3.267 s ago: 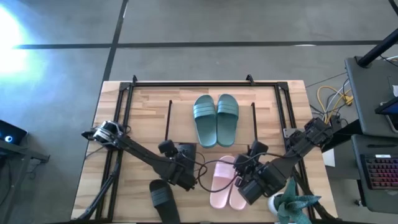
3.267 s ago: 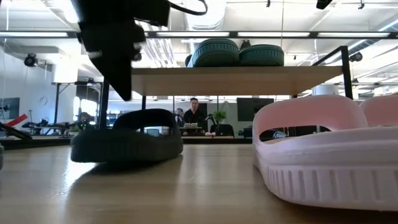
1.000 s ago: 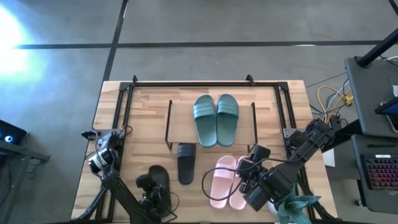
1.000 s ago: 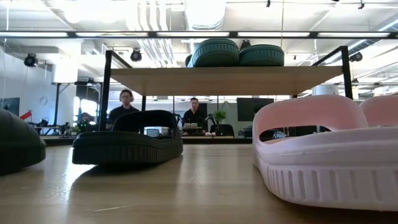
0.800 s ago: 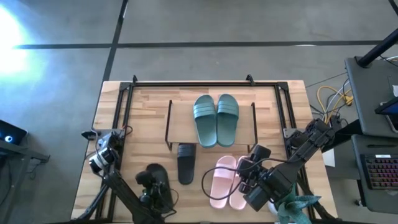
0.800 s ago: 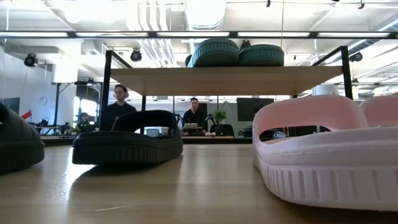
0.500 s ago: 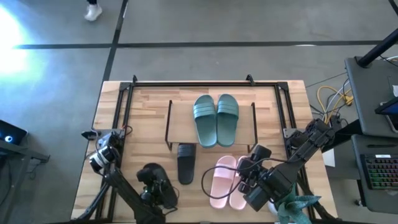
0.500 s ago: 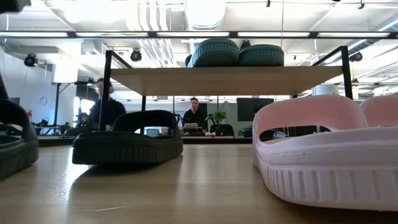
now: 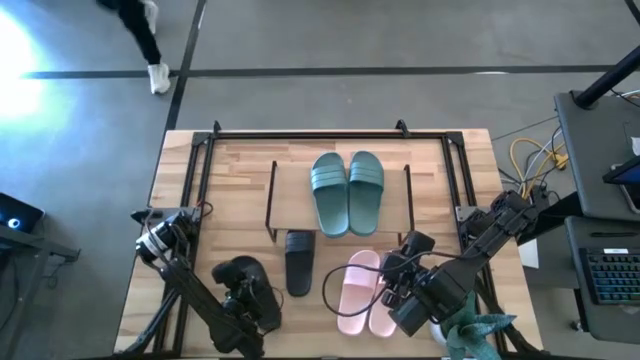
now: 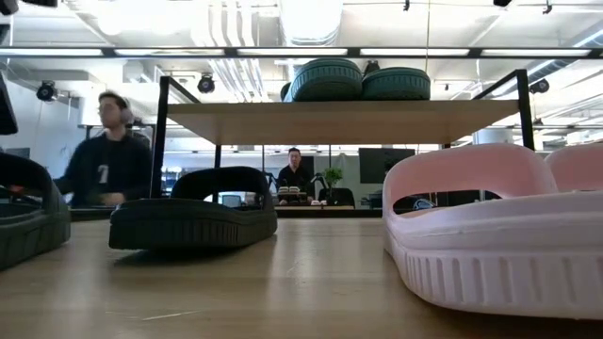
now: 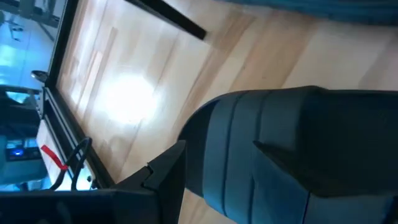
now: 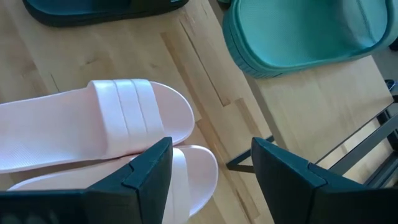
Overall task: Pick and place slides into the shelf
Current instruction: Move the black slipper to the middle of the table
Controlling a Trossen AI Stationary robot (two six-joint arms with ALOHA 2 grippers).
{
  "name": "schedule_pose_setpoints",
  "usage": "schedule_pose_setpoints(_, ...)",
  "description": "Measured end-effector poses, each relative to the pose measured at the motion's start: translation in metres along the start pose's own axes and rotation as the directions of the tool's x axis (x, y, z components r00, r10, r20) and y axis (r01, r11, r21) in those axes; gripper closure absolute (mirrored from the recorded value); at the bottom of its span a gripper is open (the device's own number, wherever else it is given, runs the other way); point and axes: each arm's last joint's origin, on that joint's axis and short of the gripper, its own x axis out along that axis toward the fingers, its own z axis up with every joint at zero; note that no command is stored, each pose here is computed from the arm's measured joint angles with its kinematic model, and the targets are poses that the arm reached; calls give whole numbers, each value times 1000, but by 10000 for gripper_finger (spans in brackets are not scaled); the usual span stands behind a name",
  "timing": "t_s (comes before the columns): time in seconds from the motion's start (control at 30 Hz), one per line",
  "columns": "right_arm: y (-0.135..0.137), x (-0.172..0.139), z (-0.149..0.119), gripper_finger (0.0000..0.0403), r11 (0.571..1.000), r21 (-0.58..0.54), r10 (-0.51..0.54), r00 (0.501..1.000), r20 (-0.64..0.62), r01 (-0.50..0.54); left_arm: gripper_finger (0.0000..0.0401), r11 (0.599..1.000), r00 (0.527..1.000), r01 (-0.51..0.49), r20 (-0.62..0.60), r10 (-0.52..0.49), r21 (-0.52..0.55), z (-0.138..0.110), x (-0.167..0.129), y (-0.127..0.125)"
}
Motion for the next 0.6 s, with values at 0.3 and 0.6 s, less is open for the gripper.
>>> schedule_pose_setpoints(0.3,0,0,0,193,1000,-12,0,1000,0,0,322,996,997,-76,-8,76,52,-6,23,2)
schedule_pose_setpoints(0.6,0,0,0,193,1000,2,0,1000,0,0,400,997,999,-51,2,51,58,8,20,11)
